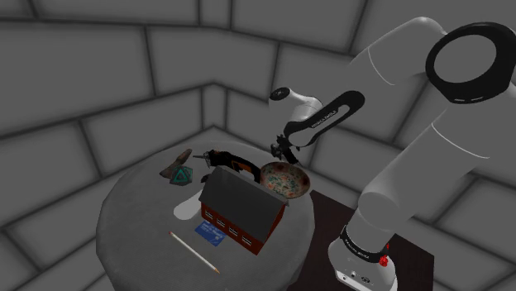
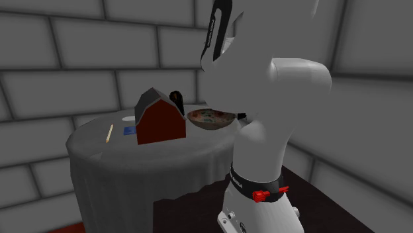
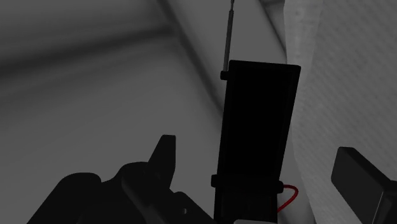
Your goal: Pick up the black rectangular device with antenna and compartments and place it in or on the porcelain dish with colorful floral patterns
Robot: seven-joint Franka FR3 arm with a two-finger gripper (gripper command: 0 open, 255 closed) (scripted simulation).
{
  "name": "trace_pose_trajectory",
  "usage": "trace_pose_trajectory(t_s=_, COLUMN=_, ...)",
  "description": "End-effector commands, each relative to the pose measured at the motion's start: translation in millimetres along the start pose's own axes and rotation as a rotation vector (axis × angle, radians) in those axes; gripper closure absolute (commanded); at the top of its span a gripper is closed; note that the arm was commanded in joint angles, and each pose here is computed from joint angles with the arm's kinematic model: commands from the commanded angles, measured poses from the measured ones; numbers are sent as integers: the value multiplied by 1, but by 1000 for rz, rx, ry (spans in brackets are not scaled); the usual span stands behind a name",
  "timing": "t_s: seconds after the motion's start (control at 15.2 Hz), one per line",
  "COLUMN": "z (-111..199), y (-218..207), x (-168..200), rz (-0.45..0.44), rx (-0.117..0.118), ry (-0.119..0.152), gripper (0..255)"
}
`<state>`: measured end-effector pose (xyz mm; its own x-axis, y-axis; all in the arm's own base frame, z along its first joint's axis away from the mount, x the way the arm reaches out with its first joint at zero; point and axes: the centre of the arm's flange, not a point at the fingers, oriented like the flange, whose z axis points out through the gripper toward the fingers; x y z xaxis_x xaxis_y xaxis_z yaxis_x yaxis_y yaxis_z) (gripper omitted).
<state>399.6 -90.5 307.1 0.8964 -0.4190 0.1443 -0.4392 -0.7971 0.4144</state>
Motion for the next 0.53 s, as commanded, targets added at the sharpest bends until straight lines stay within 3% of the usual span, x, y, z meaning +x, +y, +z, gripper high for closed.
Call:
trace_pose_trajectory(t_s=0.0, z=4, y=0, x=0, rz=0, rx=0, ry=0, gripper=0)
trace_pose_trajectory(t_s=0.4, z=4, y=0, x=0, rz=0, rx=0, ry=0, gripper=0)
trace_pose_trajectory(t_s=0.46, z=4, y=0, x=0, rz=0, rx=0, ry=0, gripper=255)
